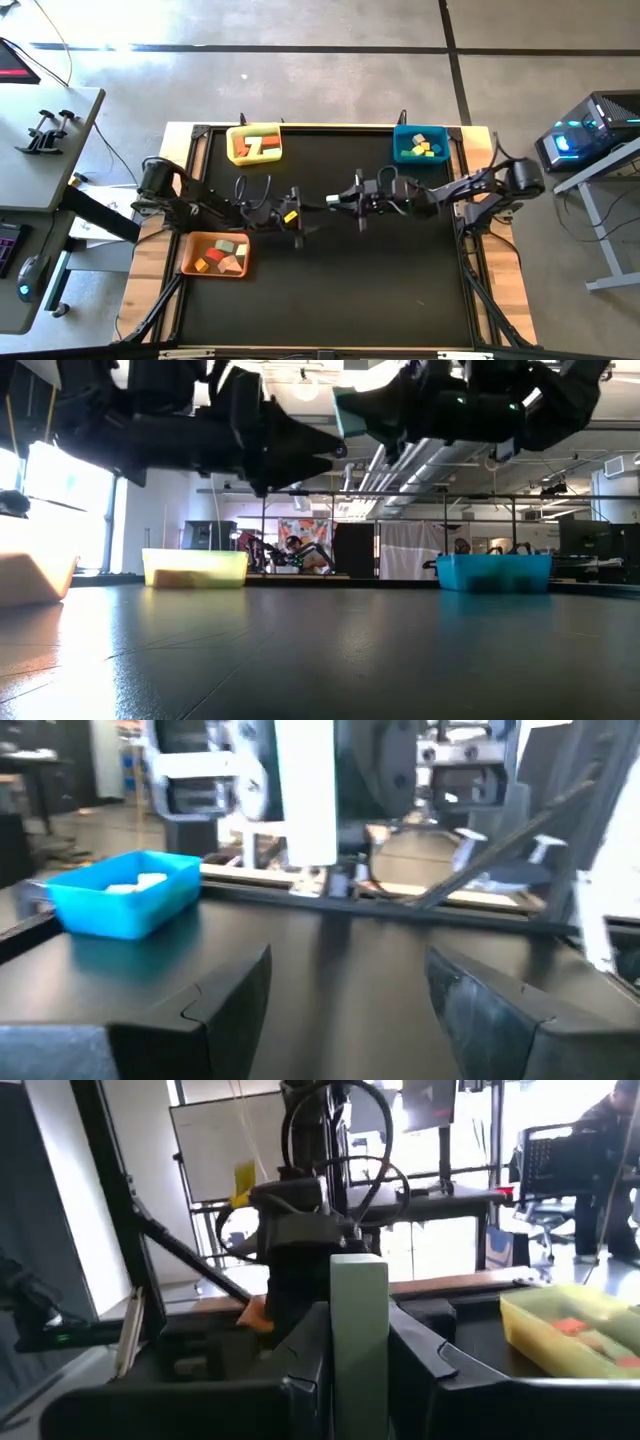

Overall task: Sort blocks by size
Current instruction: Put the light green wooden block into the yellow bin

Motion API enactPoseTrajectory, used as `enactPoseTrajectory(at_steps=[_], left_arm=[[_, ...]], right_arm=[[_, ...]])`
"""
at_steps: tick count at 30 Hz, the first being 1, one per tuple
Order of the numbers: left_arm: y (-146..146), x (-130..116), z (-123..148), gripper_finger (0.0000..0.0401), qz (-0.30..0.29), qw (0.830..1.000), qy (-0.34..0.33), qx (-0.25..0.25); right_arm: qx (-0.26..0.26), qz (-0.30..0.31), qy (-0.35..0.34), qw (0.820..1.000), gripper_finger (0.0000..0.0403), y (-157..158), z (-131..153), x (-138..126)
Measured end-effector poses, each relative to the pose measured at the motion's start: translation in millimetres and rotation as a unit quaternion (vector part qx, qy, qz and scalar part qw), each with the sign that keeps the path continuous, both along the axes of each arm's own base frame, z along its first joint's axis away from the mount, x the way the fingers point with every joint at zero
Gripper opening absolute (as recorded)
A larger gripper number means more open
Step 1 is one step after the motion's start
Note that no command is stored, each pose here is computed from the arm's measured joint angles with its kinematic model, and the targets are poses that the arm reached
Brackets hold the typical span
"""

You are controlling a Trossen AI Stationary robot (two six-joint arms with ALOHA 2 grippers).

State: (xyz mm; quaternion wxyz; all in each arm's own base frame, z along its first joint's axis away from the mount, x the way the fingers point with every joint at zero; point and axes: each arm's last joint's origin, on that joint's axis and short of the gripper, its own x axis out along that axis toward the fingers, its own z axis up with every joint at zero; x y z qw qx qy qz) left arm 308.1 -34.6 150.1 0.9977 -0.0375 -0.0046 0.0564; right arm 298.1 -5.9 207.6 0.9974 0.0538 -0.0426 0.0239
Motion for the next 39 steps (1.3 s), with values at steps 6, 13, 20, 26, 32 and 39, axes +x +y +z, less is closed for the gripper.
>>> enactPoseTrajectory(at_steps=[6, 13, 20, 26, 32, 39], left_arm=[[-3.5, 5.8, 8.8, 0.0263, -0.018, 1.0, -0.014, -0.001], [-2.0, 7.4, 16.3, 0.0239, 0.013, 1.0, -0.026, -0.004], [-3.4, 7.4, 15.1, 0.0177, 0.012, 1.0, -0.021, -0.003], [-4.7, 7.3, 13.8, 0.0079, 0.012, 1.0, -0.014, -0.003], [-4.3, 5.4, 15.7, 0.0026, 0.013, 0.999, 0.007, -0.036], [35.4, -18.5, 5.3, 0.0026, 0.164, 0.97, 0.167, -0.066]], right_arm=[[-0.003, 0.009, -0.002, 1.0, 0.0055, 8.9, 0.3, 22.2], [-0.002, 0.023, 0.012, 1.0, 0.006, 17.4, -8.7, 39.6], [-0.002, 0.026, 0.022, 0.999, 0.0062, 19.3, -10.9, 44.9], [0.01, 0.026, 0.041, 0.999, 0.0082, 19.2, -14.4, 44.7], [0.021, 0.031, 0.05, 0.998, 0.012, 17.7, -10.9, 42.1], [-0.003, 0.006, 0.051, 0.999, 0.0139, 16.4, 32.0, 18.7]])
